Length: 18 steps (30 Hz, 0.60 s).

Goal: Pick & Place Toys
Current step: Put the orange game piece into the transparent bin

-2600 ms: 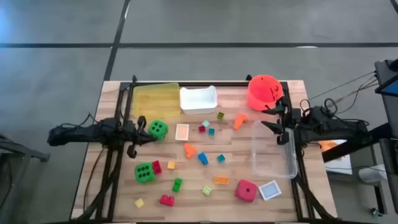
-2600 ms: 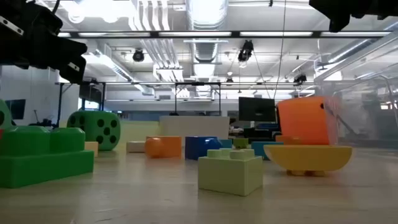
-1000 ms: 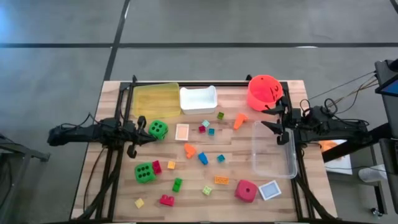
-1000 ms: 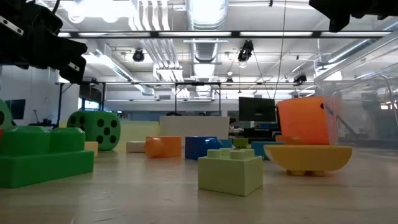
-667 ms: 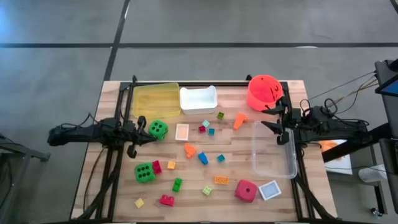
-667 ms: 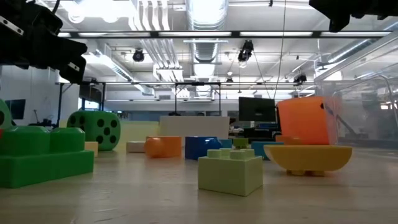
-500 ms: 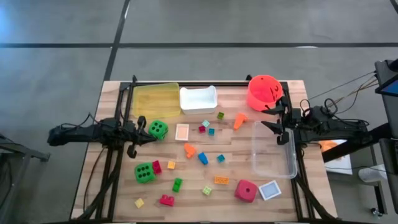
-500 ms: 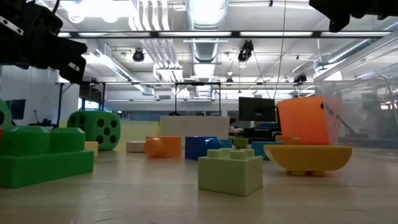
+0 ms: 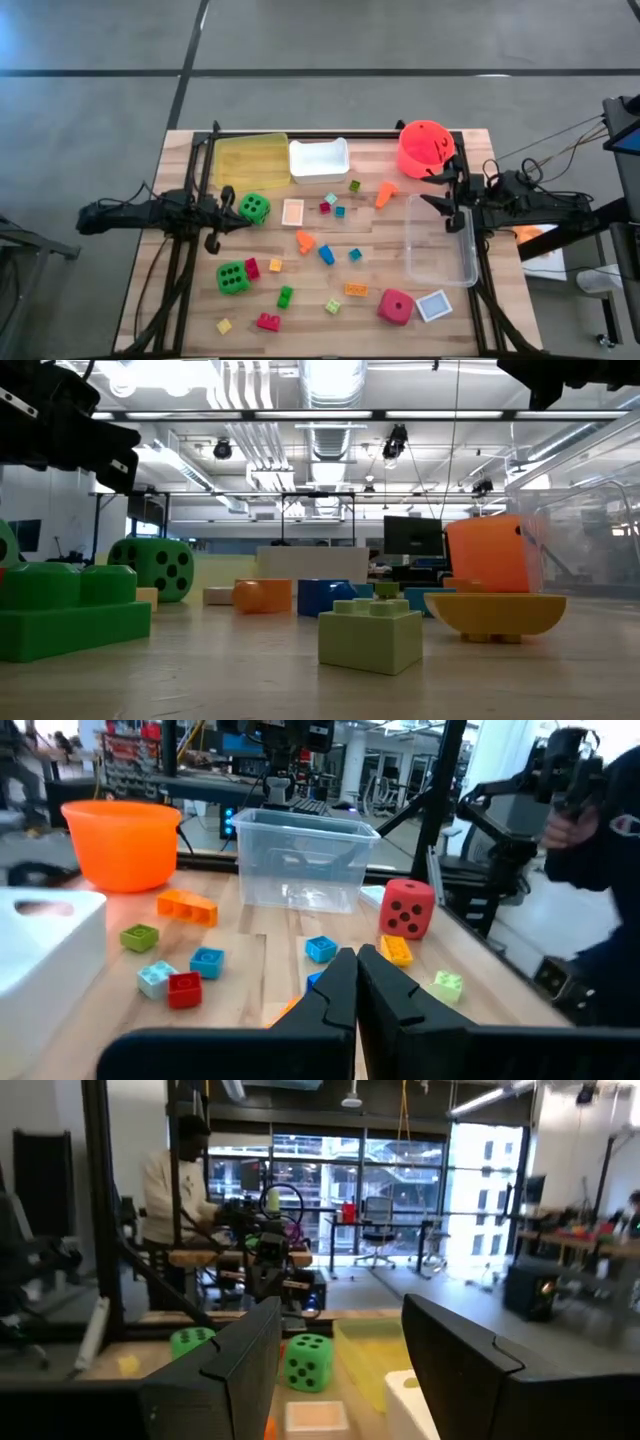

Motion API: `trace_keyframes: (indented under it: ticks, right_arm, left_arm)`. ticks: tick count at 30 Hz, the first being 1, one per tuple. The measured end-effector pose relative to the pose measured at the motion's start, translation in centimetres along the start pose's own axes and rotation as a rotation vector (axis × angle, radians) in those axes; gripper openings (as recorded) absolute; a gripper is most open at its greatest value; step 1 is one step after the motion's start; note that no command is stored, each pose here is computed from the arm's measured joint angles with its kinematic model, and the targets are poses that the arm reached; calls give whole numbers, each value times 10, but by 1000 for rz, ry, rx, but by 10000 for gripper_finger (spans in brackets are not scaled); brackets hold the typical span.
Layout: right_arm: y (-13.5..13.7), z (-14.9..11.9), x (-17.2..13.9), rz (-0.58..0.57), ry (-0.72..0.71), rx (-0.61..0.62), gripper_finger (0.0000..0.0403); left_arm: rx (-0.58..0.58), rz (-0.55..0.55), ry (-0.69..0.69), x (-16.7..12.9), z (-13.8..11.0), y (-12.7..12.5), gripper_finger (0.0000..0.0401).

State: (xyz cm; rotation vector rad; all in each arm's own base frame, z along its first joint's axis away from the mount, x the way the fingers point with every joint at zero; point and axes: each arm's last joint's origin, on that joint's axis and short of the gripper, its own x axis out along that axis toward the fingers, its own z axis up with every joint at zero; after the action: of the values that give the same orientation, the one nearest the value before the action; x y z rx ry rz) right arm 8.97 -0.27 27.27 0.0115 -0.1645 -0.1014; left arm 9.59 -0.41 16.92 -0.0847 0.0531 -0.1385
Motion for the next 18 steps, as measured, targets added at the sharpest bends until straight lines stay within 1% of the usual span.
trace_keyframes:
  ticks: [2, 4, 5, 8, 10, 12, 14, 18]
  right_arm:
    - [0, 0, 0, 0, 3, 44, 206]
    - [0, -1, 1, 1, 11, 71, 206]
    - [0, -1, 2, 4, 13, 68, 206]
    - [0, -3, 2, 5, 34, 39, 206]
    - [0, -7, 2, 4, 76, 46, 206]
    - [0, -11, 1, 1, 114, 105, 206]
    - [0, -14, 1, -6, 144, 175, 206]
    - [0, -14, 1, -15, 142, 313, 206]
  left_arm:
    - [53, 27, -1, 0, 0, 1, 0]
    - [56, 43, 2, 0, 0, 1, 0]
    - [20, 43, 2, 0, 0, 1, 0]
    - [-137, 43, -2, 0, 0, 1, 0]
    - [-206, 43, -3, 0, 0, 1, 0]
    - [-236, 43, -3, 0, 0, 1, 0]
    - [-238, 43, -3, 0, 0, 1, 0]
    - [-234, 43, -3, 0, -1, 1, 0]
